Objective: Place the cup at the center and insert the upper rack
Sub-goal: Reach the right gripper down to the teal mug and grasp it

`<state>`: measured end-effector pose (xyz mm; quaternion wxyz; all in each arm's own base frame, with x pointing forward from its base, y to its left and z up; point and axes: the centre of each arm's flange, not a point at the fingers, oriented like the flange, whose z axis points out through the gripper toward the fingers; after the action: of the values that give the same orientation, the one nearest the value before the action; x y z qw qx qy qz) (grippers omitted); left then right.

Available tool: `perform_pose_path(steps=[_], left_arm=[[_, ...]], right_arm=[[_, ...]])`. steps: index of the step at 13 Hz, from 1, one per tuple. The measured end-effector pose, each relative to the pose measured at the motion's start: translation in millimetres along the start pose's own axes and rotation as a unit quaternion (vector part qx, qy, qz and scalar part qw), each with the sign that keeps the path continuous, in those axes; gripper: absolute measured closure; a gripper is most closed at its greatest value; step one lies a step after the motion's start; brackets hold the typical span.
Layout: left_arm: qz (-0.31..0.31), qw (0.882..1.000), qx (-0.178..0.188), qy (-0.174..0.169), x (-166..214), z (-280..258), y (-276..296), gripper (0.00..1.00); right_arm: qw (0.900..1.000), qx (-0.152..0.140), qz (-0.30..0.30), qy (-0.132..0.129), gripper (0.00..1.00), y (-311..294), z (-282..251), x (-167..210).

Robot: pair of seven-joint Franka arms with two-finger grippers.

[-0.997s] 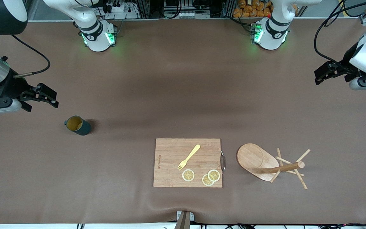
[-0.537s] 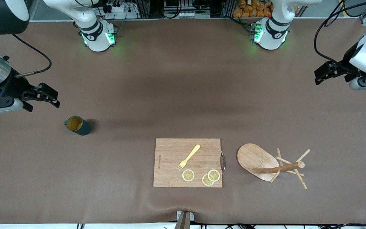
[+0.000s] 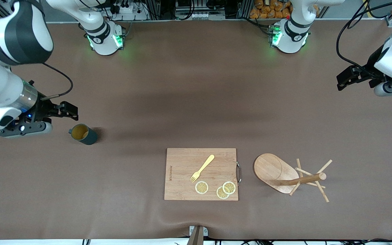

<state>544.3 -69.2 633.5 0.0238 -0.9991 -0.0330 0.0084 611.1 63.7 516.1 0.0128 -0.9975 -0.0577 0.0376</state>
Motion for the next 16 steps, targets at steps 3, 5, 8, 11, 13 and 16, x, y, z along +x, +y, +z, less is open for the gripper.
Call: perform_pose_path(steps=[3, 5, 8, 11, 13, 16], left_arm=[[0.000, 1.000, 0.000, 0.000, 0, 0, 0, 0.00], [0.000, 1.000, 0.000, 0.000, 0, 0, 0, 0.00], [0.000, 1.000, 0.000, 0.000, 0, 0, 0, 0.00], [0.000, 1.000, 0.000, 0.000, 0, 0, 0, 0.00], [0.001, 1.000, 0.000, 0.001, 0, -1, 1, 0.00], [0.008, 1.000, 0.000, 0.003, -2, -3, 9, 0.00]], right_arm=[[0.999, 0.002, 0.023, -0.045, 0.00, 28, 36, 6], [0.998, 0.002, 0.029, -0.058, 0.00, 36, 52, 11], [0.996, 0.005, 0.050, -0.079, 0.00, 63, 76, 15], [0.993, 0.007, 0.058, -0.105, 0.00, 66, 102, 11], [0.989, 0.003, 0.094, -0.114, 0.00, 64, 121, 10], [0.987, -0.001, 0.122, -0.100, 0.00, 56, 160, 10]])
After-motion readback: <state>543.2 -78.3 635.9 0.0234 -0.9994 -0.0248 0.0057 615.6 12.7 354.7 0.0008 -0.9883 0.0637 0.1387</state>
